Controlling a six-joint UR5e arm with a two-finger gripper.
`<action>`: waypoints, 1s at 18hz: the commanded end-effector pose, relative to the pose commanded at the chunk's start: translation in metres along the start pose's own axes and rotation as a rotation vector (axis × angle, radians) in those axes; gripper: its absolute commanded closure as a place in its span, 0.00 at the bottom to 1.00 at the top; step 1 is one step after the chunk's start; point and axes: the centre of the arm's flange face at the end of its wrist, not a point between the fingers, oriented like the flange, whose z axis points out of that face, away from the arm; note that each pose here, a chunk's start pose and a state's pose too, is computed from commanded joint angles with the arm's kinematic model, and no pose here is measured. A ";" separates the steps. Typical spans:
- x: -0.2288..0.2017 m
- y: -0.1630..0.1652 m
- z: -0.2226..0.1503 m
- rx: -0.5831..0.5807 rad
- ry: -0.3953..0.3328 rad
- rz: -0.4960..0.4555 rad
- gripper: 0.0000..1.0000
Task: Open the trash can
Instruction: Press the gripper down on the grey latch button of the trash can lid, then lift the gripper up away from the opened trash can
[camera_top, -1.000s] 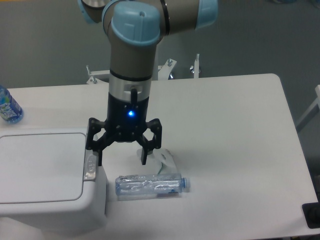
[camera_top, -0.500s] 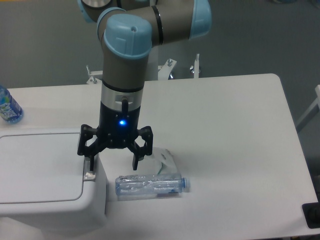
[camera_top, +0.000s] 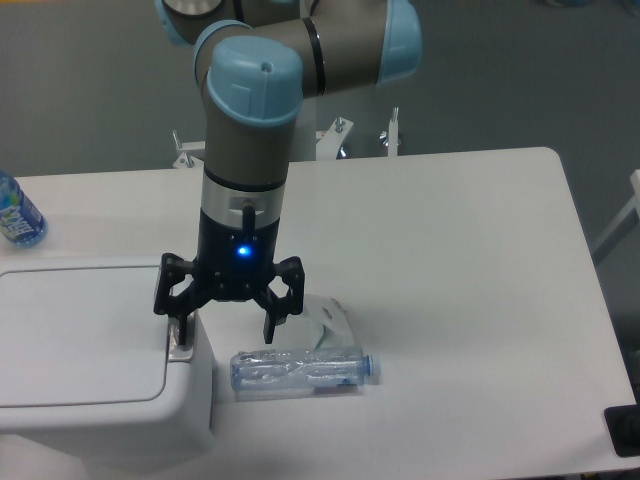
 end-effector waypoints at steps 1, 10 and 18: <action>0.000 0.000 0.001 -0.001 0.000 0.000 0.00; 0.002 -0.013 -0.023 0.050 -0.014 0.015 0.00; -0.101 -0.017 -0.124 0.104 -0.330 0.128 0.00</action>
